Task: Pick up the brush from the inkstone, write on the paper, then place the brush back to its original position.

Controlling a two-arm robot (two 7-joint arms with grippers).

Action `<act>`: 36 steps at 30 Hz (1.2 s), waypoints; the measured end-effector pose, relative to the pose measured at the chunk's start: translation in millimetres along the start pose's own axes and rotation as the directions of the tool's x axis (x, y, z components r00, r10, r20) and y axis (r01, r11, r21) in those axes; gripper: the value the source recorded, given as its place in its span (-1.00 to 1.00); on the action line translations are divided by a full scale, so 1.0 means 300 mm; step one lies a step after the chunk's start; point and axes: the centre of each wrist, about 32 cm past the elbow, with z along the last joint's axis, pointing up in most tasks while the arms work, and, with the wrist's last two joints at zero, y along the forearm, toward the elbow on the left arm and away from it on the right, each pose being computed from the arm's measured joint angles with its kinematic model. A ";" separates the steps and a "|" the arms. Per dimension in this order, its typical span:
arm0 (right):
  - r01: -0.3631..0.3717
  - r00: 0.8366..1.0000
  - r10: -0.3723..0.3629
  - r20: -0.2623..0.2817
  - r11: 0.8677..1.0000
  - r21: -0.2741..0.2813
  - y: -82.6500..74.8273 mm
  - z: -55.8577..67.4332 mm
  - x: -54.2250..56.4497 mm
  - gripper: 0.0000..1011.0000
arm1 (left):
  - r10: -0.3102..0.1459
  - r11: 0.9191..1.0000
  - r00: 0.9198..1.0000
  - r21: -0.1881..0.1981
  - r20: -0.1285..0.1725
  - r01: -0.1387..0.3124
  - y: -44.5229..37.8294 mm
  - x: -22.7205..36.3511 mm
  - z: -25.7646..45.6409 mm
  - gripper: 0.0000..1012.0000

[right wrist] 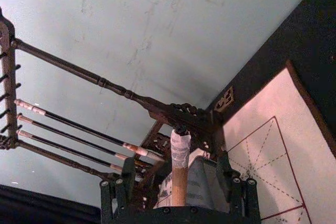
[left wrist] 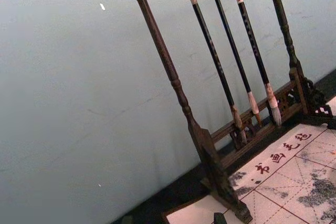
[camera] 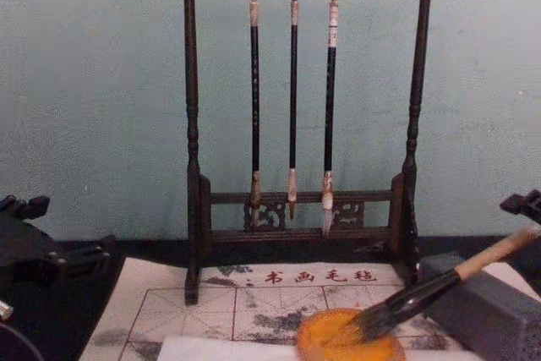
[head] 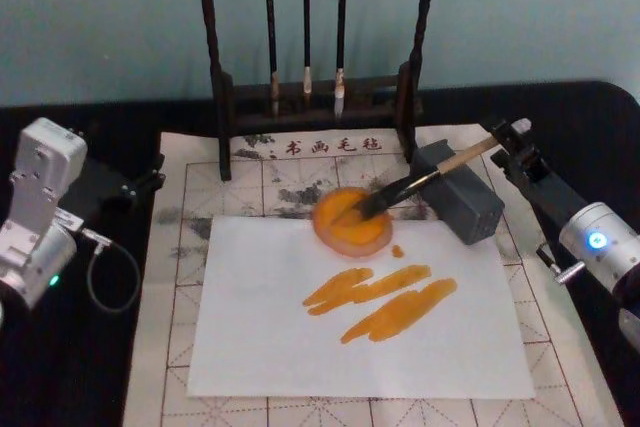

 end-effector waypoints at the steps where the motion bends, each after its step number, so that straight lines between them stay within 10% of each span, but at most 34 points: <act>1: 0.000 1.000 0.000 0.000 1.000 0.000 0.000 0.000 0.000 0.98 | 0.000 1.000 1.000 0.000 0.000 0.000 0.000 0.000 0.000 0.98; 15: 0.001 1.000 -0.001 0.005 1.000 0.002 -0.002 0.000 0.000 0.91 | 0.000 1.000 1.000 0.000 0.000 0.000 0.000 0.000 0.000 0.98; 36: 0.001 1.000 -0.001 0.007 1.000 0.003 -0.002 0.000 0.000 -0.29 | 0.000 1.000 1.000 0.000 0.000 0.000 0.000 0.000 0.000 0.98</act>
